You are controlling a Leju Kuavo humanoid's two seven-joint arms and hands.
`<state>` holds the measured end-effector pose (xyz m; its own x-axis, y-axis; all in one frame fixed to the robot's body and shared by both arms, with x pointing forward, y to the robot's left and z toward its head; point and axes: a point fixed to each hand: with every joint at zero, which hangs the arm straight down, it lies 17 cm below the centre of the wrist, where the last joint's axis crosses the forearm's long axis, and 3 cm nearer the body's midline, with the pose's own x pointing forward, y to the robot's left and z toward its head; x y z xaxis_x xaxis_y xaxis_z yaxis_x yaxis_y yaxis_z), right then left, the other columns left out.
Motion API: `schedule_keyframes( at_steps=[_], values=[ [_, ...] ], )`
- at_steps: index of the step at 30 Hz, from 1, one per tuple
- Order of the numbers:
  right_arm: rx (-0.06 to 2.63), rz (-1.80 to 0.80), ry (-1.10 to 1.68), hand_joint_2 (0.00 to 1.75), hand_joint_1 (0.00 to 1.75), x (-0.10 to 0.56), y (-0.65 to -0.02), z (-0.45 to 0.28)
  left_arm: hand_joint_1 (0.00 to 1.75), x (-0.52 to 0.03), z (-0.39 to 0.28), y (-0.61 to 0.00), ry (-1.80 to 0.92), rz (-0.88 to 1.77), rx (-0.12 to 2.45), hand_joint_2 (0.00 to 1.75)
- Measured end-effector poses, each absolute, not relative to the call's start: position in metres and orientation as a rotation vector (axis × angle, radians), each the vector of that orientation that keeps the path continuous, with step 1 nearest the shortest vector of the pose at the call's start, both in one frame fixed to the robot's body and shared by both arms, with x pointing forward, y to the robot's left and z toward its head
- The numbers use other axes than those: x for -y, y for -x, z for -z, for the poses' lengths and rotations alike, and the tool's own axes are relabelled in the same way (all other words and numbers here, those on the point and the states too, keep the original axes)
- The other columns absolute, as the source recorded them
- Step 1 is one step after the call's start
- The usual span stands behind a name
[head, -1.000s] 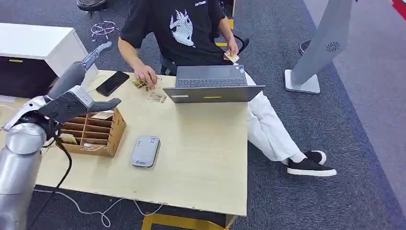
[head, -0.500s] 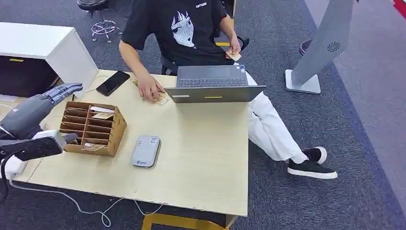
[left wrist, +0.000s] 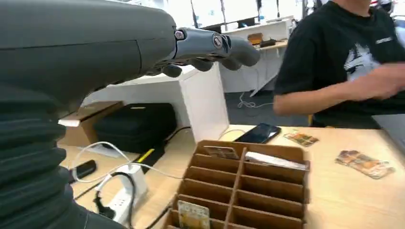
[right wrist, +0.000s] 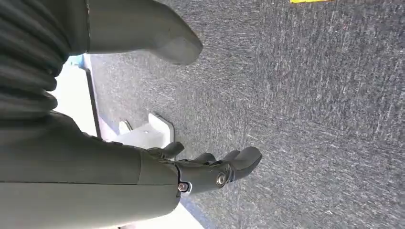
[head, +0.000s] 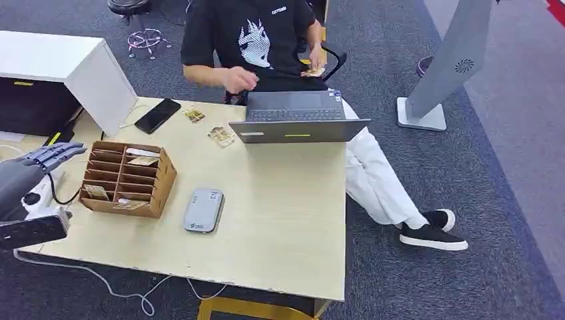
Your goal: Pass the card to the sensor for recognition and then transmit it.
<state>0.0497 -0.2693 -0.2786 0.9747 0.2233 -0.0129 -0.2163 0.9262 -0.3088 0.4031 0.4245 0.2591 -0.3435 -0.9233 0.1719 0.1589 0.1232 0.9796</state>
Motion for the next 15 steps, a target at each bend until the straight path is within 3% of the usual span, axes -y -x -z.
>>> schedule_keyframes(
  at_steps=[15],
  values=[
    [0.007,-0.231,0.318,1.75,0.0,0.271,-0.046,0.279,0.0,-0.462,-0.246,-0.406,-0.97,1.355,1.335,1.75]
  ],
)
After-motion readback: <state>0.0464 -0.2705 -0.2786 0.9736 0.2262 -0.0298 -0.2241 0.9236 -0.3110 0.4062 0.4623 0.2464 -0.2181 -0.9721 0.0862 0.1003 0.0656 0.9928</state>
